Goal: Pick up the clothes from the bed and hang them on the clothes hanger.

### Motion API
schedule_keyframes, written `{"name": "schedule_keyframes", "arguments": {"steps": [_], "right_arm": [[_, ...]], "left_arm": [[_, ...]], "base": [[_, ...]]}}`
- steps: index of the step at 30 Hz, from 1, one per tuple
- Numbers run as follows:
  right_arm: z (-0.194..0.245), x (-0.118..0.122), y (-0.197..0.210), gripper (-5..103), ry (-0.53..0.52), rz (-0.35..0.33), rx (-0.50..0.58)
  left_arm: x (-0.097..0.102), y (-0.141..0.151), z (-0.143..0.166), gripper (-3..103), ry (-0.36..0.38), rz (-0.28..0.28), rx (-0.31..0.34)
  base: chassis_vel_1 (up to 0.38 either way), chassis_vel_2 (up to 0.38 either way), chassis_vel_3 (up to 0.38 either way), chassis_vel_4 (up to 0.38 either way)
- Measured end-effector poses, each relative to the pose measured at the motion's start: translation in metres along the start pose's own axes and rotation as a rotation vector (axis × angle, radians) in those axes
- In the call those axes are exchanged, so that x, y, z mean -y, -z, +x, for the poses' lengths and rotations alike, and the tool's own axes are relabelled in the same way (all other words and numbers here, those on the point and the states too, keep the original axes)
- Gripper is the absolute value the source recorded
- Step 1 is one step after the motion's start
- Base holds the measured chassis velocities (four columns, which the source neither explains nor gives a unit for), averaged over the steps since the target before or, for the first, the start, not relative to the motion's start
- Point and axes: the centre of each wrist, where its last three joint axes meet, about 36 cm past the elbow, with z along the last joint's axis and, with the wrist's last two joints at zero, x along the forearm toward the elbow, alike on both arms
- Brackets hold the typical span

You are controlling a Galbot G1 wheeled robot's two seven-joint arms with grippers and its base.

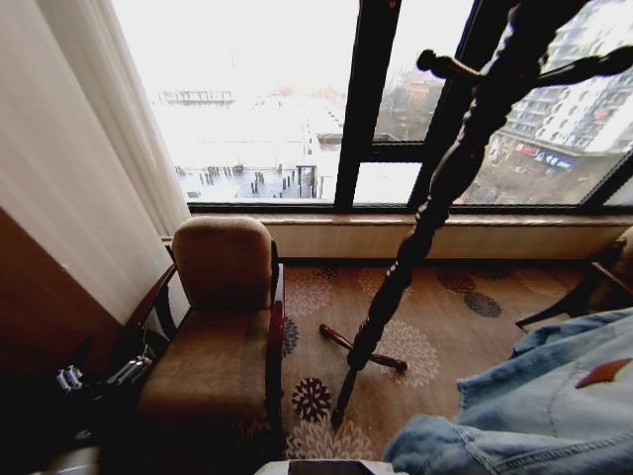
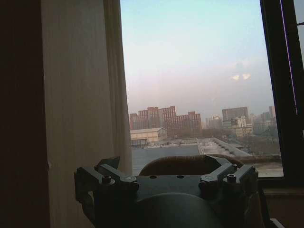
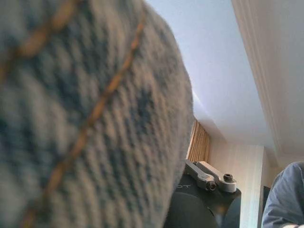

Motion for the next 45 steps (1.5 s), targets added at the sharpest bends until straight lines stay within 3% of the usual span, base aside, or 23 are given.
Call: {"name": "schedule_keyframes", "arguments": {"steps": [16,25,45], "right_arm": [[-0.023,0.002,0.01,19,0.114,0.033,0.114],[-0.064,-0.003,0.0,19,0.231,0.042,0.169],[-0.13,-0.054,-0.007,19,0.497,0.076,0.29]], "left_arm": [[0.0,0.0,0.0,100,0.0,0.0,0.0],[0.0,0.0,0.0,100,0.0,0.0,0.0],[0.0,0.0,0.0,100,0.0,0.0,0.0]], "base": [[-0.016,0.009,0.014,-0.011],[0.0,0.0,0.0,0.0],[0.0,0.0,0.0,0.0]]}}
